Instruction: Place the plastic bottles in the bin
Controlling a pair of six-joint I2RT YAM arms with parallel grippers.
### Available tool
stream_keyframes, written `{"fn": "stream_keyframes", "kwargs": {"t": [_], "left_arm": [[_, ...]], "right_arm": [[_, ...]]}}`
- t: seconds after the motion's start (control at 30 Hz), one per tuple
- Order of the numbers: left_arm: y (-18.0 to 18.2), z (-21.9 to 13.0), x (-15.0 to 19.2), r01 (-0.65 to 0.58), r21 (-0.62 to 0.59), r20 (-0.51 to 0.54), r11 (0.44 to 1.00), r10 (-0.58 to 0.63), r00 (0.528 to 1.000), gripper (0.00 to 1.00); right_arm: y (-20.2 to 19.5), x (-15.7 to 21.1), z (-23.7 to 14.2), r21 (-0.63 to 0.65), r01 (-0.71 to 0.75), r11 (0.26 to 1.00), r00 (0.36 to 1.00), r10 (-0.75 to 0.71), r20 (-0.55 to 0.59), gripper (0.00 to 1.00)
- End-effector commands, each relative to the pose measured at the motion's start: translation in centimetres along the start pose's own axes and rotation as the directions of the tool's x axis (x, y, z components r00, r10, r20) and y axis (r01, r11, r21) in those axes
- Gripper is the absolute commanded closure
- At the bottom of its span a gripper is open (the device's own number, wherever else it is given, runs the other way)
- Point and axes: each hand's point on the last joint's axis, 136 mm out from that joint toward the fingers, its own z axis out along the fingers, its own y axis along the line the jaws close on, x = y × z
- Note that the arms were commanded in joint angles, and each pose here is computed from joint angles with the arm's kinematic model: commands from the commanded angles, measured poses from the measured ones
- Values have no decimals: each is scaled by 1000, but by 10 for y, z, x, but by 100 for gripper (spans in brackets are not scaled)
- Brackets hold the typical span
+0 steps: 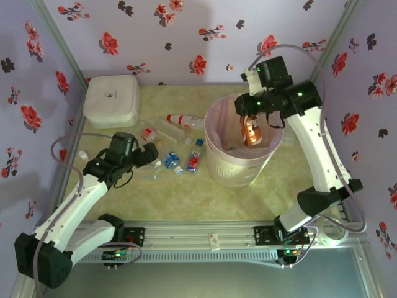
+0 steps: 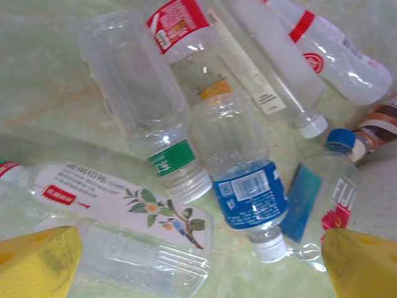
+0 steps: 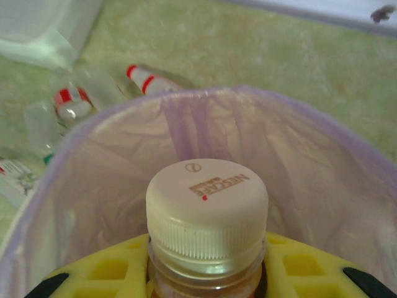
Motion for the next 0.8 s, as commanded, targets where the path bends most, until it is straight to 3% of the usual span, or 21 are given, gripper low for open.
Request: {"fn": "stream_keyframes", "kwargs": {"t": [0.0,0.17,0.77], "left_arm": [[22,1,7,56,-74,5,996,-56,998,2],[26,4,10,85,-77,8,993,-85,996,3],[32,14,14,216,-99,11,971,-216,976,9]], "right_arm": [[-4,20,14,54,78,995,991,-72,-109,66],[-3,39,46,48,96,994,976,-85,-200,67],[-5,107,125,19,31,999,945,-23,-327,66]]}}
